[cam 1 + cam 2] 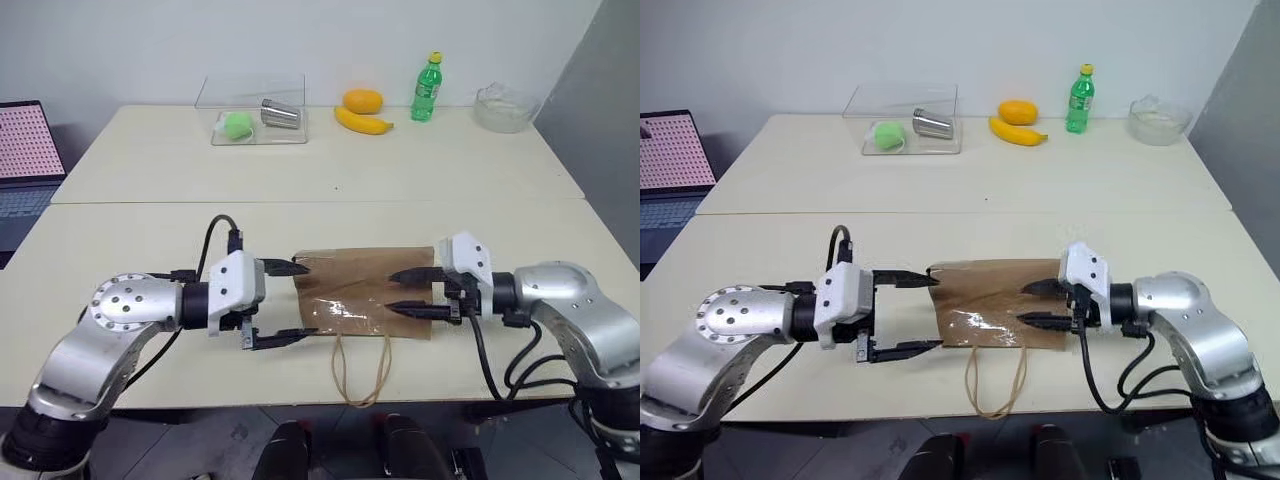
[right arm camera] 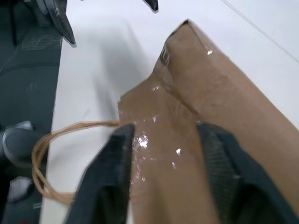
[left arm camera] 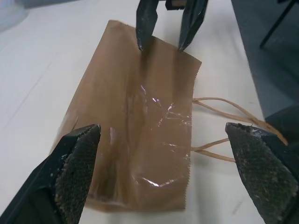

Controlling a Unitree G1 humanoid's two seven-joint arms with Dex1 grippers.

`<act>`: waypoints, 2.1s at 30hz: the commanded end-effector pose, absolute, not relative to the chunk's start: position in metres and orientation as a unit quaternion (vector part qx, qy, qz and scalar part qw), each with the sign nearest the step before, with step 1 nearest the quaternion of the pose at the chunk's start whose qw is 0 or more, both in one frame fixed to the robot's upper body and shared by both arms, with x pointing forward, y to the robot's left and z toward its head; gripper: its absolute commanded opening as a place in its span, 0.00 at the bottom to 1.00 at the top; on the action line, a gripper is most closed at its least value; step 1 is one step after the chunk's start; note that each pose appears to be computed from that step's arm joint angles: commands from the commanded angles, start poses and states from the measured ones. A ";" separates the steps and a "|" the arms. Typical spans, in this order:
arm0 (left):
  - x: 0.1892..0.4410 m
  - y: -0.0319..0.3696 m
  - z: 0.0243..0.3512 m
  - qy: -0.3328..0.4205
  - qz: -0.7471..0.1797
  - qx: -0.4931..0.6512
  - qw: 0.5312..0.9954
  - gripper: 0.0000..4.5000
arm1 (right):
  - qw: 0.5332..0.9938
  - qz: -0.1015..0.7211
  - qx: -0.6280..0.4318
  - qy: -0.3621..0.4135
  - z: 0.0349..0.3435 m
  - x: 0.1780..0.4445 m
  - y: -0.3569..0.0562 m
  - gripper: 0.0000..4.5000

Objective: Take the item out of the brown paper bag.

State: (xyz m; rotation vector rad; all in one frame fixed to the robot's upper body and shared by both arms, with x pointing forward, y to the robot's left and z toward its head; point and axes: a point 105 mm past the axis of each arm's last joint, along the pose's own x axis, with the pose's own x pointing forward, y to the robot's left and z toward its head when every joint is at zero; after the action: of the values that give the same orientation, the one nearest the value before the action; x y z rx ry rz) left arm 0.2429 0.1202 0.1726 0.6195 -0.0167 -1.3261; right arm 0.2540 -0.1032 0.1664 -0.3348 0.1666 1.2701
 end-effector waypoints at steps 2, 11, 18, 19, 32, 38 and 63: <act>0.234 0.116 0.156 -0.035 -0.647 0.351 0.677 1.00 | 0.803 0.575 -0.131 0.080 0.170 0.222 -0.106 0.68; 0.236 0.107 0.115 -0.065 -0.710 0.392 0.582 1.00 | 0.816 0.549 -0.112 0.143 0.147 0.169 -0.106 0.68; 0.249 0.077 0.105 -0.103 -0.708 0.394 0.577 1.00 | 0.827 0.533 -0.099 0.149 0.146 0.163 -0.106 0.68; 0.250 0.075 0.105 -0.109 -0.707 0.394 0.577 1.00 | 0.828 0.532 -0.097 0.149 0.146 0.163 -0.105 0.68; 0.245 0.046 0.092 -0.141 -0.724 0.376 0.561 1.00 | 0.836 0.518 -0.089 0.158 0.148 0.161 -0.104 0.68; 0.243 0.036 0.107 -0.157 -0.734 0.334 0.570 0.68 | 0.843 0.504 -0.092 0.166 0.147 0.161 -0.107 0.70; 0.289 0.000 0.168 -0.140 -0.704 0.239 0.654 0.00 | 0.798 0.562 -0.168 0.137 0.142 0.157 -0.082 0.70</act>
State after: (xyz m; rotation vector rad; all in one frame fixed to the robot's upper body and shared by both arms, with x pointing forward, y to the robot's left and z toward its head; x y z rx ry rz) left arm 0.2863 0.0022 0.1533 0.5286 -0.2512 -1.6146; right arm 0.1733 -0.1015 0.1263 -0.3158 0.3912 1.1230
